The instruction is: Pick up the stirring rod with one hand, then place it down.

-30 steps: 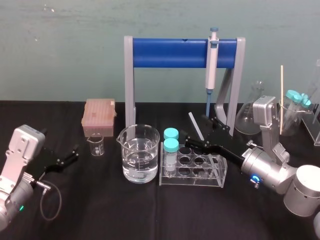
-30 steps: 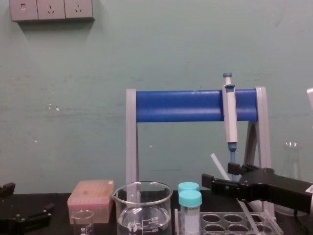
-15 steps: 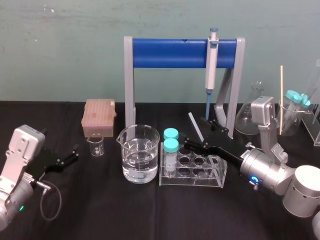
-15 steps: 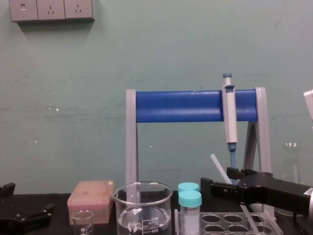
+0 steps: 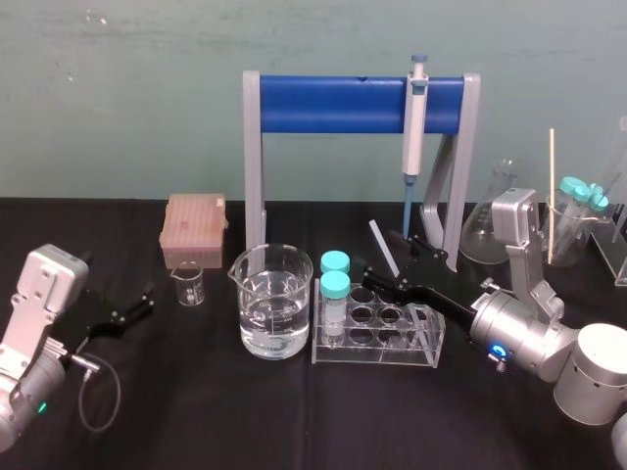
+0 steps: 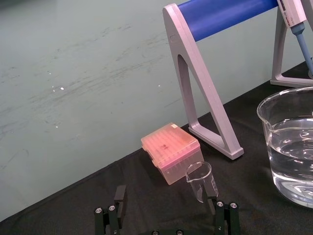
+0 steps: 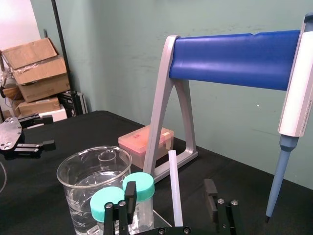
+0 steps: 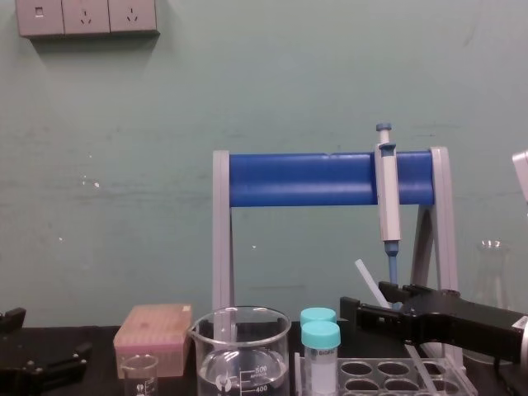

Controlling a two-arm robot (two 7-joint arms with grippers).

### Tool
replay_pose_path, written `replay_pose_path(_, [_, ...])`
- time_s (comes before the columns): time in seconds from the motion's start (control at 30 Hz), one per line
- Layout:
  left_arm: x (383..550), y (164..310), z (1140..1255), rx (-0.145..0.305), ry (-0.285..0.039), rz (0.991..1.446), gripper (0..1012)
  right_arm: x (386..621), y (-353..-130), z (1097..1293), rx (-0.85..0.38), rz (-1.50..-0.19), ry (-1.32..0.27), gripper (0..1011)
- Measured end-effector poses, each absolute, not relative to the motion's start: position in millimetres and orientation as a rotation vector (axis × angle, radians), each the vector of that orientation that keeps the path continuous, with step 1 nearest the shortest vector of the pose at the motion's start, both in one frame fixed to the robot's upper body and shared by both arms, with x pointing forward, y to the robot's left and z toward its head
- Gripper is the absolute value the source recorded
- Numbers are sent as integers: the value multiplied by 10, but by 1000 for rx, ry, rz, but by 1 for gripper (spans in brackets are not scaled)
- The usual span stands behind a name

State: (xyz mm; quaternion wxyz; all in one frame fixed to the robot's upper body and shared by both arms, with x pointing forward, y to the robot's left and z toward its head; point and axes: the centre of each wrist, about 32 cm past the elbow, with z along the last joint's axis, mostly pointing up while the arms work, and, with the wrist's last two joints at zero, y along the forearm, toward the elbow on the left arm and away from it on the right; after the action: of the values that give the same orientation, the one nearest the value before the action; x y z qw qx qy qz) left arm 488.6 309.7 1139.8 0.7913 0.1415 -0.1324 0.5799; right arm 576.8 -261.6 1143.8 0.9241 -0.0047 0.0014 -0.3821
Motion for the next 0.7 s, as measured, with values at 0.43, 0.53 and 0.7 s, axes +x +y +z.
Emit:
replay_pose_path(0.43, [4886,3097,11398,304,-285,1248,1000,5769,-2617,11439,-8,-784,2,486])
replay_pose_path(0.53, [4886,3097,11398,305,-285,1248,1000,5769,-2617,11439,-8,-784,2,400])
replay_pose_path(0.7, [4886,3097,11398,304,-285,1248,1000,5769,-2617,11439,-8,-784,2,247])
